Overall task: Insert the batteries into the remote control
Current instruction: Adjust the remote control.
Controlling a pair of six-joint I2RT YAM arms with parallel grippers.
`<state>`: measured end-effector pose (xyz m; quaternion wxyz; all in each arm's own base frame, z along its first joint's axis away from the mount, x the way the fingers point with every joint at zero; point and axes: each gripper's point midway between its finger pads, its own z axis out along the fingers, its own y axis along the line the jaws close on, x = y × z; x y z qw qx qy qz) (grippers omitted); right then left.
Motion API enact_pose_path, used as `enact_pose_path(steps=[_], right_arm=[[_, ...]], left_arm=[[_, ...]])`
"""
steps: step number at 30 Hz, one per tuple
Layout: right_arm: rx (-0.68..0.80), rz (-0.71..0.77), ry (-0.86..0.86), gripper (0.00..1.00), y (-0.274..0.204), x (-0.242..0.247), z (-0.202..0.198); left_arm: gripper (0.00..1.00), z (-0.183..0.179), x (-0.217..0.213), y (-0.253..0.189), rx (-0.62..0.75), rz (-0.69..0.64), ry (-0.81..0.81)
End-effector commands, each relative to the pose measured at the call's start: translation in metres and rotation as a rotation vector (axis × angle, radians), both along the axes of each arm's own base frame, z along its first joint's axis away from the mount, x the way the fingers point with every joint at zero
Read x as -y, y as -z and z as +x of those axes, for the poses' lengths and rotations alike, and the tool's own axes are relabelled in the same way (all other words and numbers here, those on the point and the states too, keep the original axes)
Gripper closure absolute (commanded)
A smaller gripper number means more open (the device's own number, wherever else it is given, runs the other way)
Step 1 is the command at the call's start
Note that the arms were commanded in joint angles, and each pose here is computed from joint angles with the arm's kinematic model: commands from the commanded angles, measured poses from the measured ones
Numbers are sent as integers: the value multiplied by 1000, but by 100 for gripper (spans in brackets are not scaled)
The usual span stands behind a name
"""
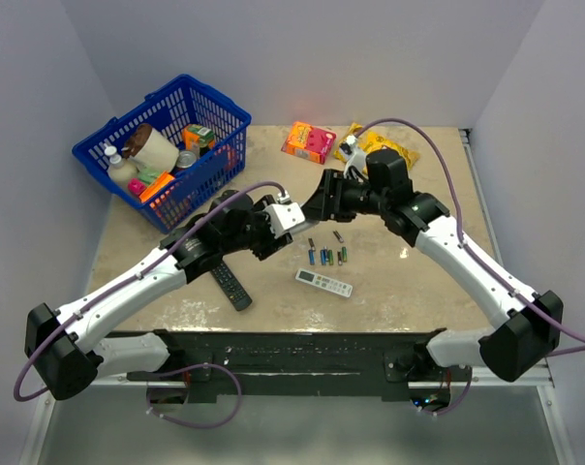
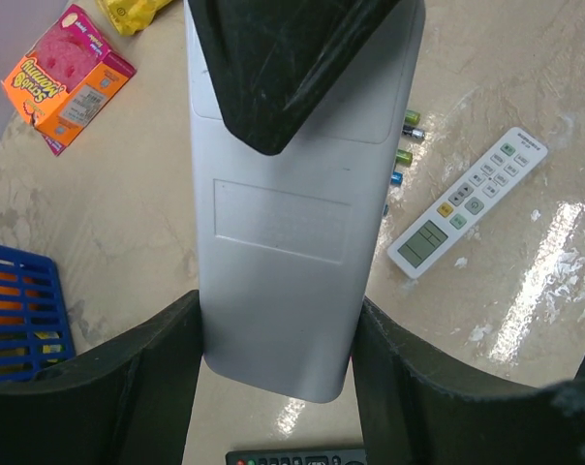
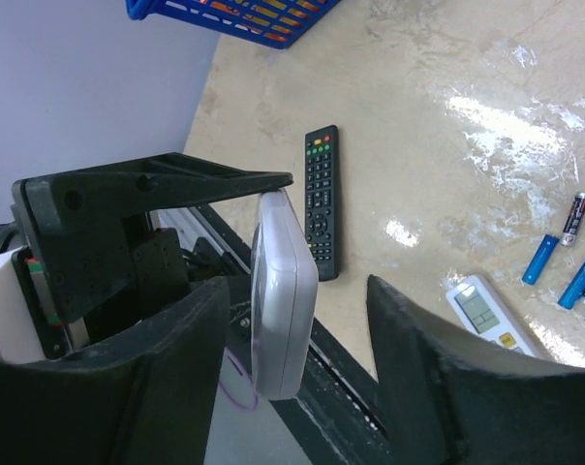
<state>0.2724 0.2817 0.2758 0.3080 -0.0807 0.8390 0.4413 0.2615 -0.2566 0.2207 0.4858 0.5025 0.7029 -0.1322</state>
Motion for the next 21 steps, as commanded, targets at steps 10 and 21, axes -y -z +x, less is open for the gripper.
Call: enact_pose_path(steps=[10, 21], right_arm=[[36, 74, 21, 93, -10, -6, 0], [199, 344, 161, 100, -74, 4, 4]], left_arm=[[72, 15, -3, -35, 121, -22, -40], [7, 13, -57, -138, 250, -629, -445]])
